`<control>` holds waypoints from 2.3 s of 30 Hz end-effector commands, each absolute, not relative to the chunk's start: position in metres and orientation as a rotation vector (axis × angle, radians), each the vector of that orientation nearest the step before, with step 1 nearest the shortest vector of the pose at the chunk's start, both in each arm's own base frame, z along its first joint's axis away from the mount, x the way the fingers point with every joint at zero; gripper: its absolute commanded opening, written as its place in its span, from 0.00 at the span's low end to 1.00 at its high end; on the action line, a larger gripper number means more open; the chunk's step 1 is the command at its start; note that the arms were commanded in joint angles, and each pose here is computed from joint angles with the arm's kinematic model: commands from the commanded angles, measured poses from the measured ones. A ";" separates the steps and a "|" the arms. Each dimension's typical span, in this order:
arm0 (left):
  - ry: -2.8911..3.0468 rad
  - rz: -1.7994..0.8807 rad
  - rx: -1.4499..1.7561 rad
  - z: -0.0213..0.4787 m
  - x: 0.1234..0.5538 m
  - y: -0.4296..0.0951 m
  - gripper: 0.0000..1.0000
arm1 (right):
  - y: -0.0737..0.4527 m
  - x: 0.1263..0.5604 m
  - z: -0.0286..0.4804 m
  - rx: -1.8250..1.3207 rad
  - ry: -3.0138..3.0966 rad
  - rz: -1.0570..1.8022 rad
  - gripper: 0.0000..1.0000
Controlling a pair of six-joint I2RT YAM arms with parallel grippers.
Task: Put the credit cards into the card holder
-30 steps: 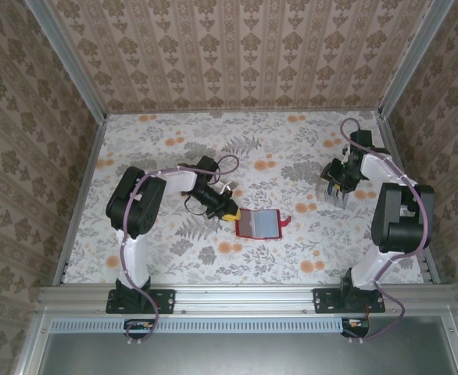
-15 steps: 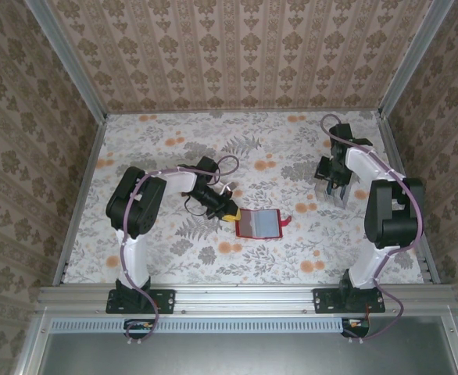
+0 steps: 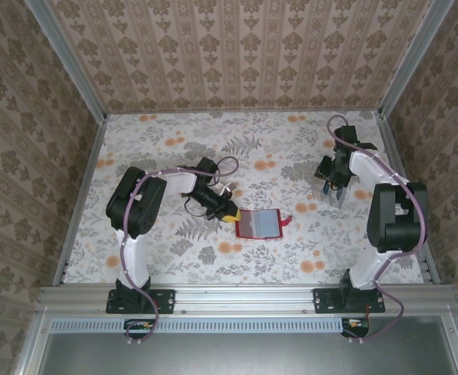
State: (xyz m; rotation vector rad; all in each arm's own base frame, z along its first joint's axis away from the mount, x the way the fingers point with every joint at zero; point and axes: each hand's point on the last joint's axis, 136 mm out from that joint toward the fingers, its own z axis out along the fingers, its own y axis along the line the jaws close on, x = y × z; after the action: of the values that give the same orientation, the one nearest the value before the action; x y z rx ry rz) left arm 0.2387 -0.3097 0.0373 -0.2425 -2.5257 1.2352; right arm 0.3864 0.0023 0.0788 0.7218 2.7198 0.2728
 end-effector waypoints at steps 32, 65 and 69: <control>-2.505 1.241 -0.235 0.038 0.237 -0.311 0.00 | -0.002 0.378 0.074 0.682 2.784 0.258 0.31; -2.507 1.233 -0.227 0.036 0.237 -0.311 0.00 | 0.018 0.396 0.089 0.645 2.706 0.326 0.31; -2.506 1.235 -0.228 0.036 0.238 -0.311 0.00 | 0.018 0.396 0.090 0.645 2.703 0.332 0.32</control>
State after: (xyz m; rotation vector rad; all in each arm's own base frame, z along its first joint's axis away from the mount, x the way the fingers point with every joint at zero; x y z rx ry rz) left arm 0.2370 -0.3086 0.0346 -0.2406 -2.5248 1.2334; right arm 0.3960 0.0150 0.0790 0.6465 2.7340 0.2817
